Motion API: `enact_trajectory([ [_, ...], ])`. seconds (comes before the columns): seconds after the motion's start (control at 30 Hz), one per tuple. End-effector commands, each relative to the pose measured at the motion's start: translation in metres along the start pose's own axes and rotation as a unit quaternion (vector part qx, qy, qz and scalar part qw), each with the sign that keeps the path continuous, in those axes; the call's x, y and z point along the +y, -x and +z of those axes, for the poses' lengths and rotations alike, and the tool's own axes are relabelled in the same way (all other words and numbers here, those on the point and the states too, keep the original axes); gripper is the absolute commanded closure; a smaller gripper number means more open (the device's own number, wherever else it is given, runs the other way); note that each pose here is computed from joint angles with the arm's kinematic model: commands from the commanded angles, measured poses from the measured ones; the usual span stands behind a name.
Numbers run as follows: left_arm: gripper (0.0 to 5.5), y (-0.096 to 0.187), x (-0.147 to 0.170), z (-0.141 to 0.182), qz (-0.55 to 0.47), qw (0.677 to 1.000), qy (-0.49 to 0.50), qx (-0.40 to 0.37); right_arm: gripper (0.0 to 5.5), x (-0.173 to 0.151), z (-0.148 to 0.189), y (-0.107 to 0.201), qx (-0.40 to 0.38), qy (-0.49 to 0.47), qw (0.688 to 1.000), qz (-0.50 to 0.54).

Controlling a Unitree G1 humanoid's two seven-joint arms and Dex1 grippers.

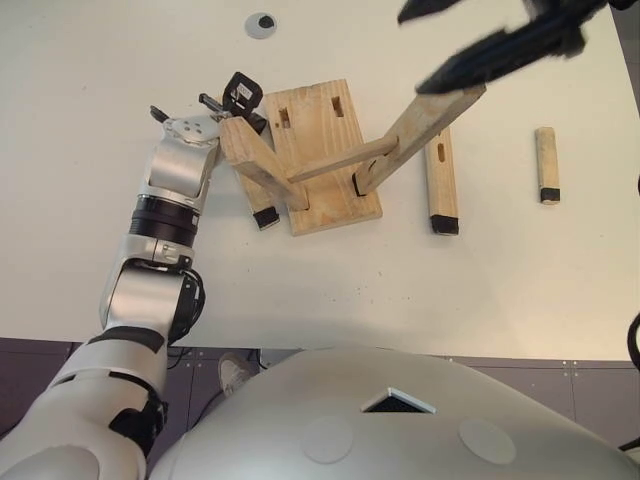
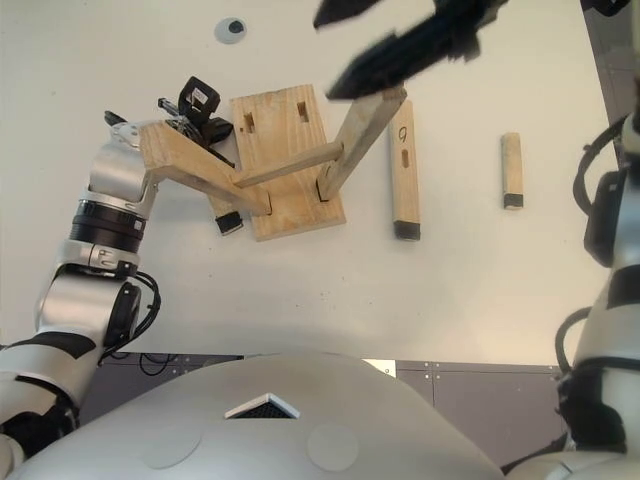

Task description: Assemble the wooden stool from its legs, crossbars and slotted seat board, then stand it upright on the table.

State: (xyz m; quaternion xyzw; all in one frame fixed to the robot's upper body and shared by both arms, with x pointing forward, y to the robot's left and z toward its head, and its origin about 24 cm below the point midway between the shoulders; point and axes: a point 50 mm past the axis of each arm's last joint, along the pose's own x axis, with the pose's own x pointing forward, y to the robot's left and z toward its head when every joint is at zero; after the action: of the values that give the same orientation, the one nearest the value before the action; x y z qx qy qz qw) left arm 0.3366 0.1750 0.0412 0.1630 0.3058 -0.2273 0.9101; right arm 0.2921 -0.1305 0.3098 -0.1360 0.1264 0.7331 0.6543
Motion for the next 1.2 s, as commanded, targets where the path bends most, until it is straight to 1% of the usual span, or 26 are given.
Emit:
enact_trajectory([
  [0.03, 5.5, -0.008, 0.001, 0.013, -0.013, 1.0, 0.004, -0.015, 2.16, -0.013, 0.029, 0.019, -0.131, -0.012, 0.987, -0.094],
  [0.1, 5.5, -0.014, 0.001, 0.023, -0.02, 0.999, 0.003, -0.027, 2.16, -0.027, 0.026, 0.027, -0.187, -0.037, 0.968, -0.164],
  [0.17, 5.5, -0.019, -0.001, 0.04, -0.032, 0.998, 0.015, -0.057, 2.16, -0.042, 0.017, 0.036, -0.237, -0.059, 0.937, -0.248],
  [0.2, 5.5, -0.021, -0.003, 0.048, -0.043, 0.996, 0.03, -0.073, 2.3, -0.048, 0.011, 0.039, -0.244, -0.055, 0.923, -0.292],
  [0.3, 5.5, -0.021, -0.005, 0.074, -0.064, 0.983, 0.084, -0.148, 2.76, -0.067, -0.018, 0.053, -0.258, -0.061, 0.861, -0.435],
  [0.33, 5.5, -0.017, 0.004, 0.082, -0.033, 0.981, 0.081, -0.175, 2.91, -0.07, -0.028, 0.056, -0.262, -0.06, 0.839, -0.474],
  [0.37, 5.5, -0.006, 0.021, 0.093, 0.009, 0.975, 0.087, -0.203, 3.08, -0.071, -0.04, 0.056, -0.263, -0.059, 0.817, -0.51],
  [0.43, 5.5, 0.023, 0.044, 0.113, 0.062, 0.96, 0.09, -0.256, 3.44, -0.066, -0.06, 0.046, -0.262, -0.055, 0.784, -0.559],
  [0.5, 5.5, 0.07, 0.038, 0.142, 0.04, 0.939, 0.118, -0.322, 3.7, -0.052, -0.078, 0.021, -0.289, -0.089, 0.751, -0.586],
  [0.53, 5.5, 0.089, 0.031, 0.152, 0.027, 0.928, 0.142, -0.345, 3.95, -0.044, -0.085, 0.012, -0.305, -0.112, 0.737, -0.592],
  [0.57, 5.5, 0.108, 0.023, 0.166, 0.006, 0.911, 0.186, -0.368, 4.06, -0.037, -0.092, 0.003, -0.318, -0.136, 0.728, -0.593],
  [0.6, 5.5, 0.123, 0.01, 0.18, -0.034, 0.885, 0.254, -0.389, 4.29, -0.031, -0.101, -0.004, -0.34, -0.181, 0.714, -0.585],
  [0.63, 5.5, 0.132, -0.005, 0.19, -0.077, 0.858, 0.316, -0.397, 4.49, -0.027, -0.11, -0.007, -0.357, -0.221, 0.696, -0.583],
  [0.67, 5.5, 0.133, -0.021, 0.195, -0.113, 0.833, 0.377, -0.389, 4.63, -0.022, -0.12, -0.009, -0.356, -0.24, 0.682, -0.592],
  [0.73, 5.5, 0.129, -0.047, 0.192, -0.137, 0.789, 0.488, -0.347, 4.94, -0.018, -0.132, -0.01, -0.345, -0.261, 0.663, -0.611],
  [0.77, 5.5, 0.129, -0.053, 0.19, -0.137, 0.774, 0.525, -0.325, 5.2, -0.018, -0.135, -0.012, -0.339, -0.267, 0.659, -0.616],
  [0.8, 5.5, 0.13, -0.057, 0.19, -0.141, 0.767, 0.545, -0.307, 5.38, -0.017, -0.138, -0.012, -0.335, -0.272, 0.653, -0.622],
  [0.87, 5.5, 0.135, -0.064, 0.193, -0.162, 0.766, 0.553, -0.285, 5.48, -0.012, -0.142, -0.016, -0.325, -0.276, 0.647, -0.632],
  [1.0, 5.5, 0.133, -0.066, 0.183, -0.129, 0.805, 0.517, -0.261, 5.48, -0.006, -0.146, -0.042, -0.286, -0.271, 0.659, -0.641],
  [1.1, 5.5, 0.129, -0.055, 0.166, -0.046, 0.842, 0.473, -0.255, 5.48, -0.003, -0.141, -0.061, -0.271, -0.264, 0.674, -0.634],
  [1.13, 5.5, 0.13, -0.052, 0.166, -0.025, 0.85, 0.457, -0.262, 5.48, -0.002, -0.139, -0.065, -0.267, -0.259, 0.678, -0.634],
  [1.2, 5.5, 0.138, -0.05, 0.174, -0.019, 0.851, 0.438, -0.288, 5.48, -0.001, -0.138, -0.068, -0.262, -0.252, 0.678, -0.639],
])
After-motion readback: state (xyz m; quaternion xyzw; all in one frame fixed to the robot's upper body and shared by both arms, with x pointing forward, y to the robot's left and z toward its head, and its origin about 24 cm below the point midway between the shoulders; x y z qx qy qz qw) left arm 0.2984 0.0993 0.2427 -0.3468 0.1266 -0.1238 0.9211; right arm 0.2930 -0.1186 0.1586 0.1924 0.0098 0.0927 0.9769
